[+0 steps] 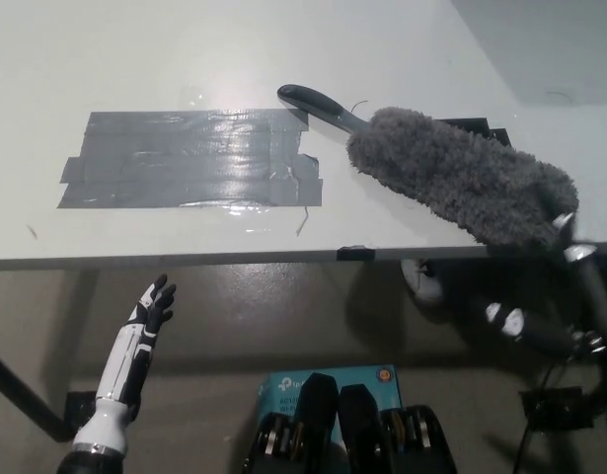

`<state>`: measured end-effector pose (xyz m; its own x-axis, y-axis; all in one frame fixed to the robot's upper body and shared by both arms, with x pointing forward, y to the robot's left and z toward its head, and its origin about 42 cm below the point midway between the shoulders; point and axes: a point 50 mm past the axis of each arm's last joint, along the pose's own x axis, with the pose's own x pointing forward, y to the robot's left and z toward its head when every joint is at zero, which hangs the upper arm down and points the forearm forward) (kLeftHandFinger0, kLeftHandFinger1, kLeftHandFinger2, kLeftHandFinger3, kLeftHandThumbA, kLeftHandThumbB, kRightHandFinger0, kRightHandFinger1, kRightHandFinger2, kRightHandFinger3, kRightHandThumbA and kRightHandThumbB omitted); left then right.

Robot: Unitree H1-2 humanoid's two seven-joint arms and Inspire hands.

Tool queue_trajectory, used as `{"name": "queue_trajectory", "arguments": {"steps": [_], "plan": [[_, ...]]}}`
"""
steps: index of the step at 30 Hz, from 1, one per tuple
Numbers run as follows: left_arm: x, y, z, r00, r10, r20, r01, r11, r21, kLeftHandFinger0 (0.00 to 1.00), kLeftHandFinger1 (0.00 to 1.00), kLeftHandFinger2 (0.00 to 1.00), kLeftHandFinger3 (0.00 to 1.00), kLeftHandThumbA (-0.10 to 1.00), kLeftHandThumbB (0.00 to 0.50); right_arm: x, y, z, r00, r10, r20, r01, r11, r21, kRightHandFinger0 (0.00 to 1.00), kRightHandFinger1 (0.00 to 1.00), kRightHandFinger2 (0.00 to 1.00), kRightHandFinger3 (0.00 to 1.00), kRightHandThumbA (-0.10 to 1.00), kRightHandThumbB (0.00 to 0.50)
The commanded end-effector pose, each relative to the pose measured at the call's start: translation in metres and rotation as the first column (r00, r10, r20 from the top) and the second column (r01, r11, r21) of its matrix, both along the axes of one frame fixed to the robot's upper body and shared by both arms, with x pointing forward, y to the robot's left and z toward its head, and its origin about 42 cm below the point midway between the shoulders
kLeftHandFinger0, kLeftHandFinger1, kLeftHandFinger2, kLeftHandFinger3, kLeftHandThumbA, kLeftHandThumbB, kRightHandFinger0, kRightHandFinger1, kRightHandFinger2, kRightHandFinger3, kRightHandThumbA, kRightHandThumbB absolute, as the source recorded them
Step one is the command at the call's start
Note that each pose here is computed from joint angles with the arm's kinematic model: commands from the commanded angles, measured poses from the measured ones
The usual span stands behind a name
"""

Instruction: A grey duster is kept infront of the robot in the middle of the table and the robot extends its right arm to grab the duster, picks it up and hands it to a person

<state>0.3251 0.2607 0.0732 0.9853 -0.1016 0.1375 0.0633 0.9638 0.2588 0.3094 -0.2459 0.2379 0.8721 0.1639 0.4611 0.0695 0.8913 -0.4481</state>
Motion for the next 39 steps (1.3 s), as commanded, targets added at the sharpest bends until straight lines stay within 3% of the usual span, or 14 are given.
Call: {"name": "queue_trajectory", "arguments": {"steps": [1,11,20,33,39], "plan": [[-0.005,0.0,0.003,0.998,-0.017,0.056,0.016,1.0,0.02,1.0,1.0,1.0,1.0,1.0,0.282,0.012,-0.011,0.054,0.995,-0.053,0.087,0.06,0.995,-0.076,1.0,1.0,1.0,1.0,1.0,0.331],[-0.006,0.001,0.002,0.998,-0.003,0.057,0.002,1.0,0.013,1.0,1.0,1.0,1.0,1.0,0.305,0.12,-0.006,0.11,0.987,-0.129,-0.095,0.093,0.945,-0.314,1.0,1.0,1.0,1.0,1.0,0.347],[-0.002,0.002,0.006,0.998,-0.009,0.067,0.008,1.0,0.013,1.0,1.0,1.0,1.0,1.0,0.294,0.201,0.028,0.12,0.941,-0.198,-0.274,0.056,0.891,-0.451,1.0,1.0,1.0,1.0,1.0,0.487],[0.003,0.001,0.009,0.997,-0.014,0.073,0.013,1.0,0.017,0.99,1.0,1.0,1.0,1.0,0.3,0.248,0.072,0.108,0.867,-0.185,-0.463,-0.085,0.86,-0.503,1.0,1.0,1.0,1.0,1.0,0.5],[0.003,0.001,0.01,0.997,-0.018,0.08,0.016,1.0,0.02,1.0,1.0,1.0,1.0,1.0,0.306,0.254,0.08,0.105,0.845,-0.217,-0.489,-0.099,0.835,-0.541,1.0,1.0,1.0,1.0,1.0,0.5]]}}
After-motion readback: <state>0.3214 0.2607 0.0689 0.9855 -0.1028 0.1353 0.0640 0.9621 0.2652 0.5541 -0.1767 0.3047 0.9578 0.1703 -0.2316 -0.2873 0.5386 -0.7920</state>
